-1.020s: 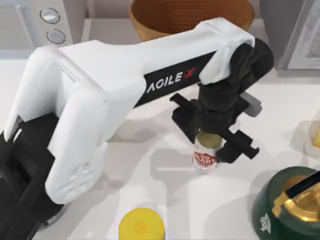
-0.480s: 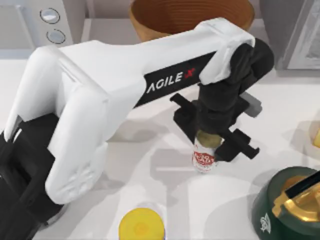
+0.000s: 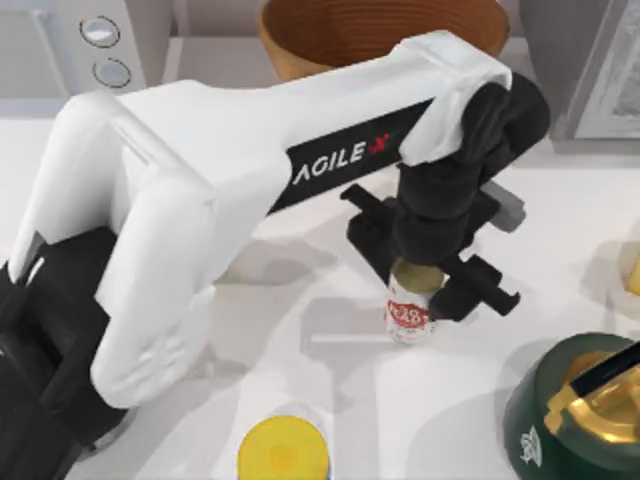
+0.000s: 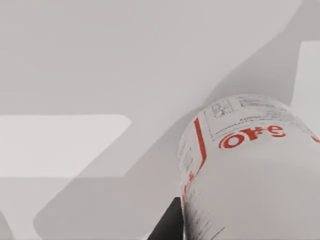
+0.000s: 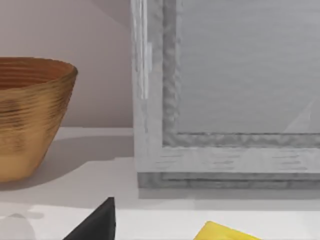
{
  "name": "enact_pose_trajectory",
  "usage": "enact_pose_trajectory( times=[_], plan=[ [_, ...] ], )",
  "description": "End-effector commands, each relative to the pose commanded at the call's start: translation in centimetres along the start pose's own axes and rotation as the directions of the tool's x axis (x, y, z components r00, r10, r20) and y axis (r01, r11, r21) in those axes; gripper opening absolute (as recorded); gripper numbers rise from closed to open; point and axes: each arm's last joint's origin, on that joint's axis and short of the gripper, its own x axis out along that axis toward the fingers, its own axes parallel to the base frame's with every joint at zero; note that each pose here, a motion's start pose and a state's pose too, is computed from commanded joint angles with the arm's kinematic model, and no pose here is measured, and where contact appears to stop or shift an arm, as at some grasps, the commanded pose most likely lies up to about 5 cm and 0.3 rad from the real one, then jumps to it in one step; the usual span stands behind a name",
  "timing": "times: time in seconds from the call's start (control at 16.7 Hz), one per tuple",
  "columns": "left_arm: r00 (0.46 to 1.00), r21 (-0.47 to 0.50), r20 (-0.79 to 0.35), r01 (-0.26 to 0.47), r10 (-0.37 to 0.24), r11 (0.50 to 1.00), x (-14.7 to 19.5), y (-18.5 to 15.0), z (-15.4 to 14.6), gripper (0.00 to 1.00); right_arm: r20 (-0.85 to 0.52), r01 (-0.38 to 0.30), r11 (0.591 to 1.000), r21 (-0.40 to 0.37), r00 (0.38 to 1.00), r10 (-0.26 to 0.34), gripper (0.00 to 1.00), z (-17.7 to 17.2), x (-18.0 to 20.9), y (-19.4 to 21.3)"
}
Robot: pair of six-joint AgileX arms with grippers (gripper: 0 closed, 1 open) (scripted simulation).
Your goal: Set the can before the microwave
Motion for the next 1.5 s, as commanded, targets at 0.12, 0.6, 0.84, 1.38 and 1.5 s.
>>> enact_pose_trajectory(
  times=[0.12,0.6,0.84,1.38,1.5],
  plan=[
    [1.000,-0.001,0.004,-0.002,0.002,1.000,-1.2,0.0,0.1,0.00,0.000,0.000,1.000,0.000,1.000,0.000,1.00,0.0,0.0,0.0],
    [1.000,0.001,-0.003,-0.002,0.002,1.000,-3.4,0.0,0.0,0.00,0.000,0.000,1.000,0.000,1.000,0.000,1.00,0.0,0.0,0.0],
    [1.000,-0.063,0.008,-0.024,0.024,0.998,-3.4,3.3,-0.1,0.00,0.000,0.000,1.000,0.000,1.000,0.000,1.00,0.0,0.0,0.0],
    [0.971,-0.536,0.146,-0.084,0.190,0.840,-9.3,28.2,-9.9,0.00,0.000,0.000,1.000,0.000,1.000,0.000,1.00,0.0,0.0,0.0],
    [0.977,-0.610,0.112,-0.078,0.183,0.788,-9.1,32.6,-14.5,0.00,0.000,0.000,1.000,0.000,1.000,0.000,1.00,0.0,0.0,0.0]
  ],
)
